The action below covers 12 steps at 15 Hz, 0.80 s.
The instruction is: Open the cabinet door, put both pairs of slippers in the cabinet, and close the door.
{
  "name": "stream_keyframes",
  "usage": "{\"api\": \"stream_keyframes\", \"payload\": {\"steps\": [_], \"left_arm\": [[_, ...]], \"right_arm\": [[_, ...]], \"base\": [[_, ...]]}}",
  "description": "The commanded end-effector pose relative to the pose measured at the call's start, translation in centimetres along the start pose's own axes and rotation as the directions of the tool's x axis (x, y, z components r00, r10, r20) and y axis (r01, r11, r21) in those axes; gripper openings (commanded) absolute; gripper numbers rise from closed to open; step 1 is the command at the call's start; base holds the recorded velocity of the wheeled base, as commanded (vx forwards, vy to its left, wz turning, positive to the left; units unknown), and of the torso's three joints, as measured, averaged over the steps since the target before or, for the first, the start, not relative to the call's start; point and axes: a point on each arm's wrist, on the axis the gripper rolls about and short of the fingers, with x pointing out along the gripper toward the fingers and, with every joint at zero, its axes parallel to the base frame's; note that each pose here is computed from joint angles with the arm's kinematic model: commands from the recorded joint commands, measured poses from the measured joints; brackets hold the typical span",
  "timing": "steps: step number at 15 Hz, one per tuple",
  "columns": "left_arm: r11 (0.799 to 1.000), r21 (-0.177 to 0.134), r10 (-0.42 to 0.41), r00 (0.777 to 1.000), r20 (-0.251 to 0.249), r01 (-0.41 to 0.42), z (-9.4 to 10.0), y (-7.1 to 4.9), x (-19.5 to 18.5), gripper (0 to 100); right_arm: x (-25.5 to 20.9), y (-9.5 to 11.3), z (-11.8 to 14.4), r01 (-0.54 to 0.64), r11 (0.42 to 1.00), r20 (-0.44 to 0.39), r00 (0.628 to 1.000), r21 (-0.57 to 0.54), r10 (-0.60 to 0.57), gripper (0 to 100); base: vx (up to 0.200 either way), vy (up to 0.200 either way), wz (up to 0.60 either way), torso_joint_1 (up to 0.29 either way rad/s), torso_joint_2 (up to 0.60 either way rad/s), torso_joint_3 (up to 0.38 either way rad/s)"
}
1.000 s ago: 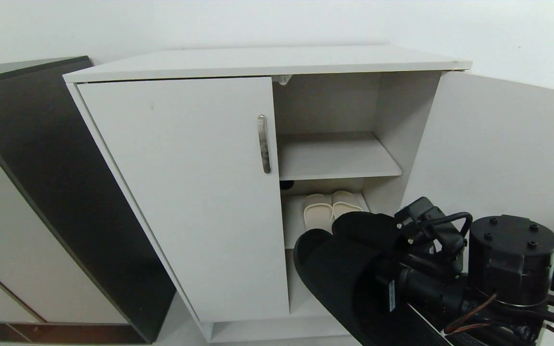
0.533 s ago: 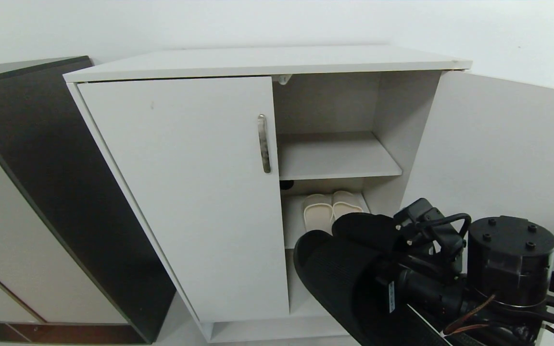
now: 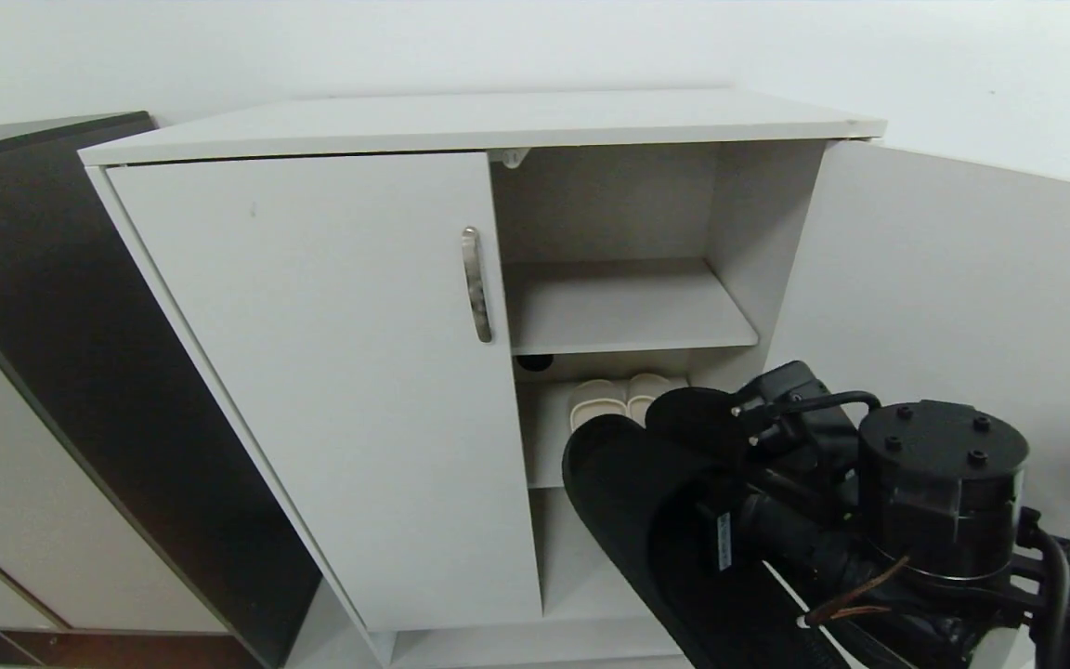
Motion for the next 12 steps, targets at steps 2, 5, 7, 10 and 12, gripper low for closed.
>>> {"api": "stream_keyframes", "payload": {"steps": [2, 5, 7, 10, 12], "left_arm": [[1.0, 0.0, 0.0, 1.0, -0.001, 0.0, 0.0, 0.0, 0.0, 0], [1.0, 0.0, 0.0, 1.0, -0.001, 0.0, 0.0, 0.0, 0.0, 0], [1.0, 0.003, 0.0, 1.0, -0.001, 0.0, 0.0, 0.0, 0.0, 0], [1.0, 0.002, 0.0, 1.0, -0.001, 0.0, 0.0, 0.0, 0.0, 0], [1.0, 0.002, -0.002, 1.0, -0.001, 0.002, 0.0, 0.0, 0.0, 0]], "right_arm": [[0.8, 4.2, 1.6, 0.029, 0.999, 0.009, 1.0, 0.025, -0.029, 0], [2.8, 6.1, 4.3, 0.183, 0.98, 0.013, 0.983, 0.081, -0.184, 0], [3.6, 6.5, 5.4, 0.233, 0.967, -0.005, 0.972, 0.099, -0.234, 0], [5.2, 6.8, 7.1, 0.352, 0.931, -0.053, 0.936, 0.096, -0.348, 0], [5.9, 6.9, 7.0, 0.395, 0.915, -0.053, 0.919, 0.086, -0.392, 0]], "base": [[0.0, 0.0, 0.0, 0.0, 0.0, 0.0], [0.0, 0.0, 0.0, 0.0, 0.0, 0.0], [0.0, 0.0, 0.0, 0.0, 0.0, 0.0], [0.0, 0.0, 0.0, 0.0, 0.0, 0.0], [0.0, 0.0, 0.0, 0.0, 0.0, 0.0]]}}
